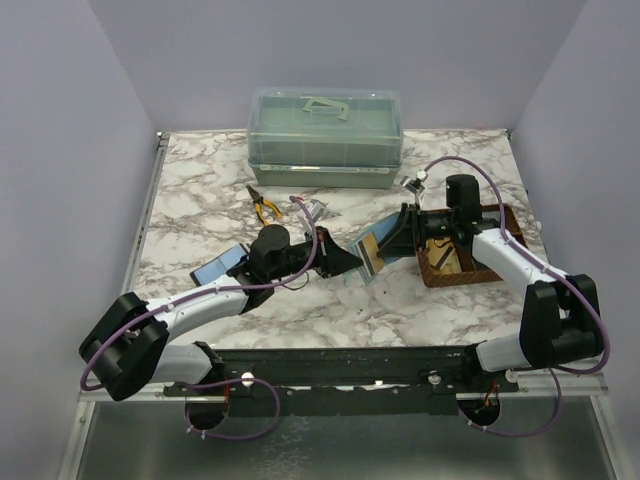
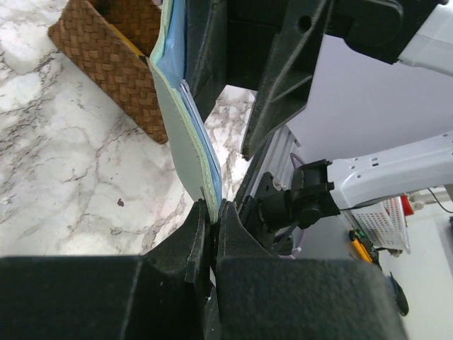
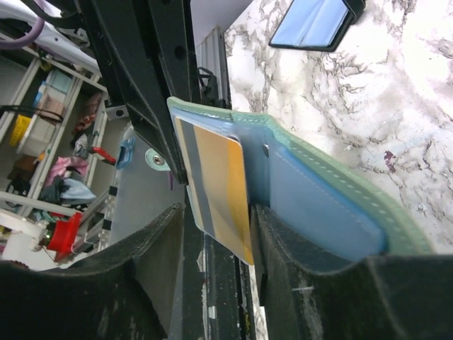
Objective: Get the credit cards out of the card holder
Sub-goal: Remove the credit card from the card holder.
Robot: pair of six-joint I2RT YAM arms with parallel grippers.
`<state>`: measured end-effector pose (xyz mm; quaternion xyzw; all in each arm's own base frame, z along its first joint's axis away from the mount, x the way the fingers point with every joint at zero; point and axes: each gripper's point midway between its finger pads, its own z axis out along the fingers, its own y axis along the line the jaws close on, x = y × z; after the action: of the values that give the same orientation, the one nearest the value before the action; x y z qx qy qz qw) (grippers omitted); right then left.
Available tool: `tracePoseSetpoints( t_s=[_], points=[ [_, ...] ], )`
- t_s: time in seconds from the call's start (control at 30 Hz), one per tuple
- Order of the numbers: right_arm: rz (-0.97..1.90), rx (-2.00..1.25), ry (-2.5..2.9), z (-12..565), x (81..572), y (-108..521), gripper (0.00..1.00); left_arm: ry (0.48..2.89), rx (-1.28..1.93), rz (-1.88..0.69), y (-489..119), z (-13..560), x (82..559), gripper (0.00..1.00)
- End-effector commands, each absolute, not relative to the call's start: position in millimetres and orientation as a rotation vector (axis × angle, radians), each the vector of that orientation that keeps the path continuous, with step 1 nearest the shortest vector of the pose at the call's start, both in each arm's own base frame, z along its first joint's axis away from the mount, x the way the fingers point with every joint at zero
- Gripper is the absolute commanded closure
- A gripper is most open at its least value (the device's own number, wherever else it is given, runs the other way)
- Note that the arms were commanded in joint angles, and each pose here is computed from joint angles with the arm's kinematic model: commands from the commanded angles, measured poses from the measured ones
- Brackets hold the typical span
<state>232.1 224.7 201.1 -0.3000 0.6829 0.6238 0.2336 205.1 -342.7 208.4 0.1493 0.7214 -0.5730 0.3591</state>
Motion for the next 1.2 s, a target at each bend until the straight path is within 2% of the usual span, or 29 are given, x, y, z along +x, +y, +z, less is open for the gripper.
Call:
tracePoseSetpoints(
  t_s=[0.0,0.17,0.3,0.37,0.4,0.53,0.6,0.7,0.77,0.87,1.03,1.1,1.17],
  points=[
    [1.869,-0.878,1.813,213,211,226,0.57,1.752,0.412,-1.537,-349,229,206,1.00],
    [1.874,-0.883,1.804,216,210,226,0.66,1.788,0.401,-1.518,-349,219,209,1.00],
    [1.853,-0.867,1.814,216,214,226,0.84,1.822,0.394,-1.499,-348,209,209,1.00],
    [1.835,-0.862,1.815,216,216,225,0.98,1.830,0.391,-1.488,-347,208,210,1.00],
    [1.824,-0.856,1.819,215,218,225,1.00,1.839,0.388,-1.478,-346,205,211,1.00],
    [1.770,-0.848,1.808,215,225,220,1.00,1.867,0.370,-1.423,-336,203,218,0.98],
    [1.748,-0.844,1.805,214,226,219,1.00,1.875,0.354,-1.419,-330,204,220,0.87],
    [1.755,-0.836,1.813,213,226,218,1.00,1.878,0.346,-1.439,-327,207,219,0.79],
    [1.764,-0.827,1.824,210,226,218,1.00,1.883,0.343,-1.456,-328,208,218,0.65],
    [1.783,-0.811,1.838,206,227,219,1.00,1.883,0.343,-1.478,-329,210,215,0.61],
    [1.771,-0.787,1.862,201,231,219,1.00,1.845,0.321,-1.465,-322,219,214,0.45],
    [1.761,-0.780,1.868,200,233,219,1.00,1.841,0.290,-1.439,-316,218,217,0.43],
    [1.741,-0.774,1.879,197,235,219,1.00,1.854,0.256,-1.416,-310,211,220,0.46]
  ],
)
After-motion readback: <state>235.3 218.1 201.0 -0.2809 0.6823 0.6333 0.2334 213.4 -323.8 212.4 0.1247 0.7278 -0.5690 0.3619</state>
